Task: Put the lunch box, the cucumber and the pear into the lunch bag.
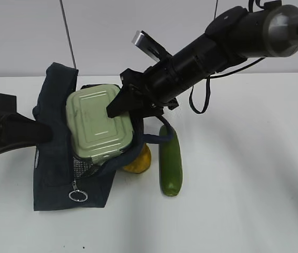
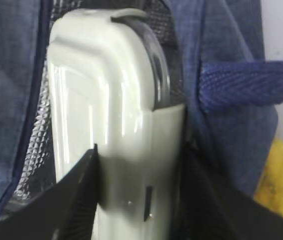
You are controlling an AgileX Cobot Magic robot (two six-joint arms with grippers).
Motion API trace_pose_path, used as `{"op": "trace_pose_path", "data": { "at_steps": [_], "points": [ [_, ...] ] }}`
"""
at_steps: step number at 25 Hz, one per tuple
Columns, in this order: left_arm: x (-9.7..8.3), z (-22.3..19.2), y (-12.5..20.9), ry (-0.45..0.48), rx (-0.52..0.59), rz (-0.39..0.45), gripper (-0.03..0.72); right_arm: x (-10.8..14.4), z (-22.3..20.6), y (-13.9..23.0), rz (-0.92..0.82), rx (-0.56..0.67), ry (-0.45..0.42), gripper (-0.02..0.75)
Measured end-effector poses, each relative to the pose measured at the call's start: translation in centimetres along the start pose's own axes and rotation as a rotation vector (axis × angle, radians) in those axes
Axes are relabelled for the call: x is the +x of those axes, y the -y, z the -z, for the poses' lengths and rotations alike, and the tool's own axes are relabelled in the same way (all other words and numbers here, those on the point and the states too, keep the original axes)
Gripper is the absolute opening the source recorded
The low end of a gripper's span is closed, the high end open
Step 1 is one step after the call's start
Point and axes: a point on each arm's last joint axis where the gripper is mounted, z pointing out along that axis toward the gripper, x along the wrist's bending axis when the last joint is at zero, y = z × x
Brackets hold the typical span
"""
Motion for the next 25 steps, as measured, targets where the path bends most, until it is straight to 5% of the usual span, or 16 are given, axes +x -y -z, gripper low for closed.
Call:
{"op": "trace_pose_path", "data": {
  "at_steps": [14, 25],
  "points": [
    [0.0, 0.0, 0.0, -0.003, -0.003, -0.001, -0.015, 2.8, -4.5, 0.4, 0.080, -0.044, 0.092, 0.363],
    [0.0, 0.0, 0.0, 0.000, 0.001, -0.001, -0.015, 1.4, -7.5, 0.9, 0.038, -0.031, 0.099, 0.421]
  ]
}}
